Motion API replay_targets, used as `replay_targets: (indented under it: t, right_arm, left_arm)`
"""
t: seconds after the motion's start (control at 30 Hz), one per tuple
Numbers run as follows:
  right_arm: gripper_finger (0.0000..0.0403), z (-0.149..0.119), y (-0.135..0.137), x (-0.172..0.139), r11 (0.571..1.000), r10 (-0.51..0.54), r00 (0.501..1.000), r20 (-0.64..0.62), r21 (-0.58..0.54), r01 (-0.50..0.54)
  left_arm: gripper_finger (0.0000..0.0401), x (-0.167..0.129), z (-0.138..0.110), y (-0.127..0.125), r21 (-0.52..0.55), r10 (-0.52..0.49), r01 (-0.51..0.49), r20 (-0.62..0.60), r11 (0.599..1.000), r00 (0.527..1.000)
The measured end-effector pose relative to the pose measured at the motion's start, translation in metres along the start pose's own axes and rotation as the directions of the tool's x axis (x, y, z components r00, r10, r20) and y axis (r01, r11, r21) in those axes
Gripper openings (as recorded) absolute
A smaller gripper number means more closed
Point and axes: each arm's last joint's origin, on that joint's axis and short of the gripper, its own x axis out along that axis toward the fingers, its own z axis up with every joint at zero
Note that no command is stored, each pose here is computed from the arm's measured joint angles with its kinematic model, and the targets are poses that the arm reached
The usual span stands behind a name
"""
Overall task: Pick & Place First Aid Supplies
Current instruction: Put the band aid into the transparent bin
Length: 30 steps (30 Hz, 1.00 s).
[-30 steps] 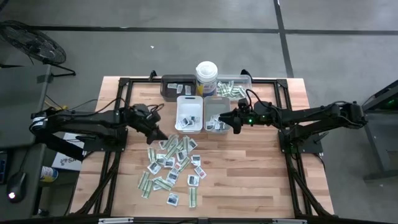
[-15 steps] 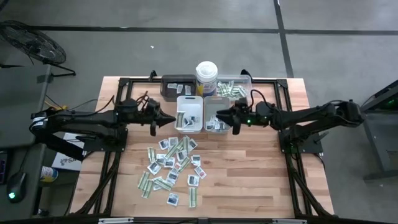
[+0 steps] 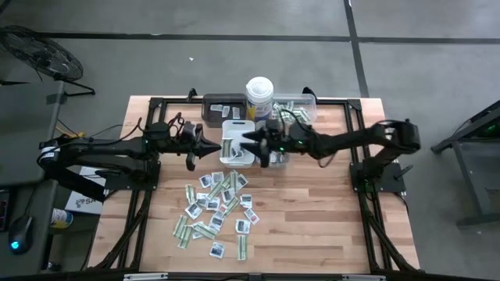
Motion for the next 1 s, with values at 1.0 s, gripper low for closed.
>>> replay_targets:
  t: [1.0]
  right_arm:
    - [0.0154, 0.016, -0.005, 0.062, 0.992, 0.117, 0.983, -0.143, 0.057, -0.11]
  left_arm:
    - [0.0, 0.0, -0.001, -0.003, 0.039, -0.097, 0.098, -0.044, 0.994, 0.994]
